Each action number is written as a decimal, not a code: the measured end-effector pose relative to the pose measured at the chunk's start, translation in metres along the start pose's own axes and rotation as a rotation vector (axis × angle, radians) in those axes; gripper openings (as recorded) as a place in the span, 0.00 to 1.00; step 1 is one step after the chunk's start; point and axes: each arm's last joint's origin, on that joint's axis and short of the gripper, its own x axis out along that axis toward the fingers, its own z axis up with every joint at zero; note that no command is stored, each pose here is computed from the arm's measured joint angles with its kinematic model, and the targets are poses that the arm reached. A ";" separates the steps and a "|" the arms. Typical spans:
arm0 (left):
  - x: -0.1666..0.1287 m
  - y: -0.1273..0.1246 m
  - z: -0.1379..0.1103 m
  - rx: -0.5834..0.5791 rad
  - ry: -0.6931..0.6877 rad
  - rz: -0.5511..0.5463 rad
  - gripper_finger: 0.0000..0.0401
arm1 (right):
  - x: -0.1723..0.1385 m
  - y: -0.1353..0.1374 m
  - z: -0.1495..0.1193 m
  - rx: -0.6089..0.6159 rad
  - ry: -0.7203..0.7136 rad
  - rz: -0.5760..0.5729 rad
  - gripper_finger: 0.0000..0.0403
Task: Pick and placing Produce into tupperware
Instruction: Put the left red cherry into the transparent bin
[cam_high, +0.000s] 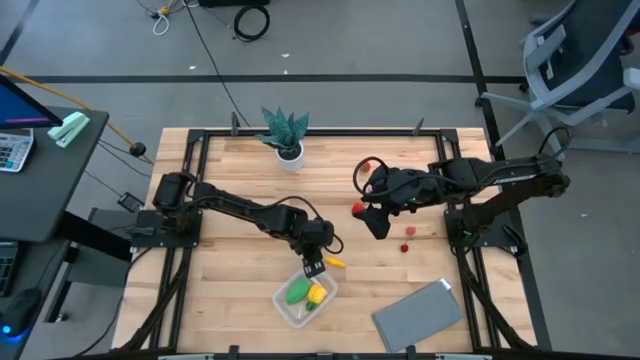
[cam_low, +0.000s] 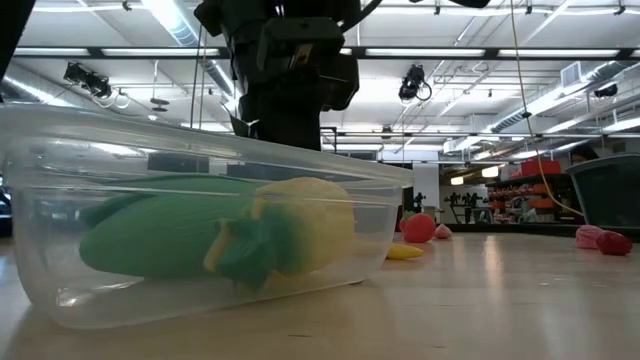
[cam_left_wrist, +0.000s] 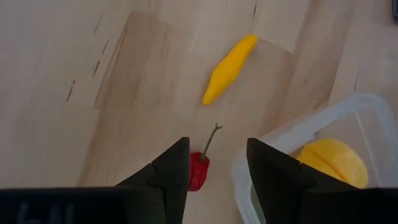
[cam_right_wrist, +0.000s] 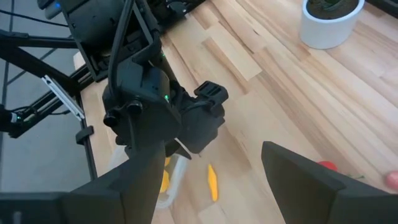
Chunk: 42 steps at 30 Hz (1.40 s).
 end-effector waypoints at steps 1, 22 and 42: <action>0.000 0.000 0.000 0.000 0.000 0.000 0.42 | 0.000 0.000 0.000 0.000 0.000 0.000 0.69; 0.017 0.004 0.000 -0.033 0.006 0.023 0.45 | 0.000 0.000 0.000 0.004 -0.003 0.002 0.69; 0.024 0.005 0.000 -0.056 0.001 0.024 0.03 | 0.000 -0.001 -0.001 -0.001 0.012 -0.011 0.69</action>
